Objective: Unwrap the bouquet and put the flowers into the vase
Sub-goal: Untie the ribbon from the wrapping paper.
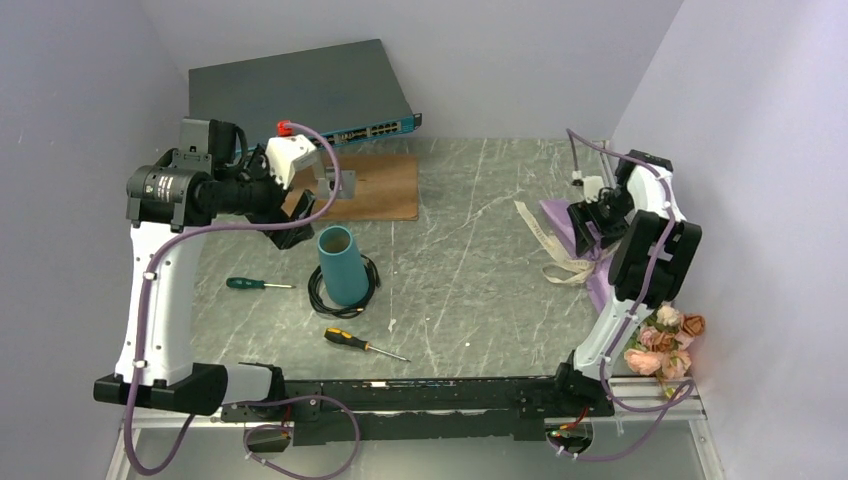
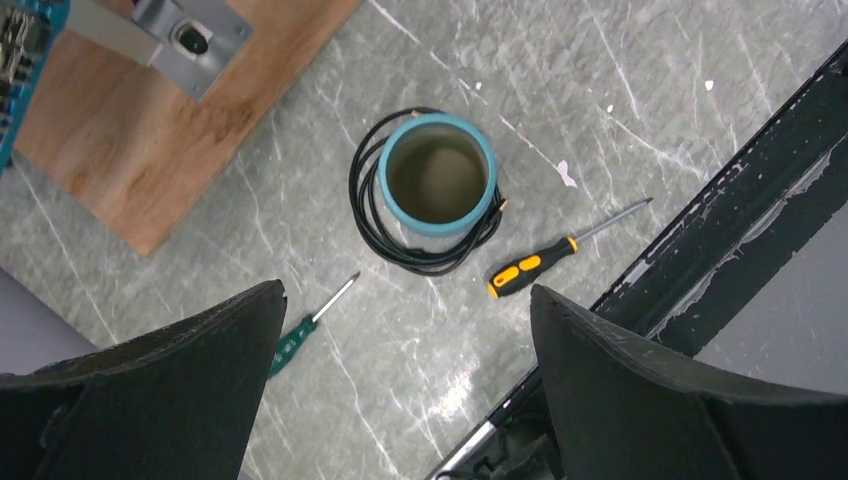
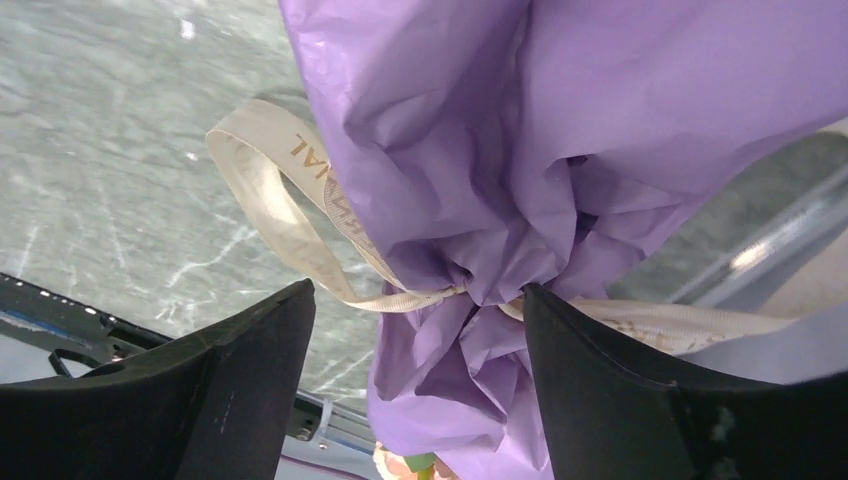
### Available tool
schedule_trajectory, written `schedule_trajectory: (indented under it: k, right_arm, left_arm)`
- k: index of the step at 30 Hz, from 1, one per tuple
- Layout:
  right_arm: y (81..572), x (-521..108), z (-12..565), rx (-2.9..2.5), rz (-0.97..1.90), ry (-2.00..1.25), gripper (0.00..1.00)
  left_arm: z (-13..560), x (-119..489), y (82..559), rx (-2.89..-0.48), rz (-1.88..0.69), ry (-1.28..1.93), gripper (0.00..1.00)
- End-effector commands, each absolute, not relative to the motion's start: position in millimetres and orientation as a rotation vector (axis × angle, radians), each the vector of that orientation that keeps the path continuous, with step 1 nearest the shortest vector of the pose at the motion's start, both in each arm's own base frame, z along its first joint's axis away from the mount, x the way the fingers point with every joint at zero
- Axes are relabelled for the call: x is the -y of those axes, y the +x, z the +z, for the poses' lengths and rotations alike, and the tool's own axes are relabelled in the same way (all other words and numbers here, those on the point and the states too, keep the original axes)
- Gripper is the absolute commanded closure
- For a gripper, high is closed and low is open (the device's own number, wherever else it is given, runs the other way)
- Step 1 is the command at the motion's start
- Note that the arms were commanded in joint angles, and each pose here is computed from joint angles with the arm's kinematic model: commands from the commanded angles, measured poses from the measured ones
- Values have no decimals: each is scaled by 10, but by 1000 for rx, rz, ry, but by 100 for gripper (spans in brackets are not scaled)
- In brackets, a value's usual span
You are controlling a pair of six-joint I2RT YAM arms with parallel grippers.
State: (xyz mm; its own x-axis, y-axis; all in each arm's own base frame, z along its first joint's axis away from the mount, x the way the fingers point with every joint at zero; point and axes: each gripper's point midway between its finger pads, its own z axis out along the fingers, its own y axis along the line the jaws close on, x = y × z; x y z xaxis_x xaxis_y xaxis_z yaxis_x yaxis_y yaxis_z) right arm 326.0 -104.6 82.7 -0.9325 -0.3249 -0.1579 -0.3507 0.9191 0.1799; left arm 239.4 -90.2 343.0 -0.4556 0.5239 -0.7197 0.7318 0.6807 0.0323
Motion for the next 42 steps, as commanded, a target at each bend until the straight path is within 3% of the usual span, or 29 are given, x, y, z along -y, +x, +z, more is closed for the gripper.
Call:
schedule_trajectory:
  k: [1,4,11,19,28,35,42]
  right_arm:
    - [3309,506,938,-2875,447,-684,26]
    - [3300,173,913,-2855,524,-745,34]
    - [3285,-691,978,-2770,724,-827,36]
    - [3346,-1391,1327,-2608,903,-901,36]
    - [3589,-1186,1889,-2467,874,-708,35]
    - [3631,-732,1664,-2542,787,-520,36]
    - [3772,-595,1306,-2619,754,-397,37]
  left_arm:
    - [3559,1123,2453,-2023,-425,1009,2]
    - [3526,1276,2421,-1979,-482,1059,7]
    - [3389,1645,2353,-1869,-565,1181,12]
    - [3102,2090,2222,-1700,-579,1430,26]
    - [2890,2816,1981,-1412,-678,1666,34]
    - [2355,3363,1663,-1207,-699,1890,39]
    - [1874,3789,1764,-1198,-727,1907,45]
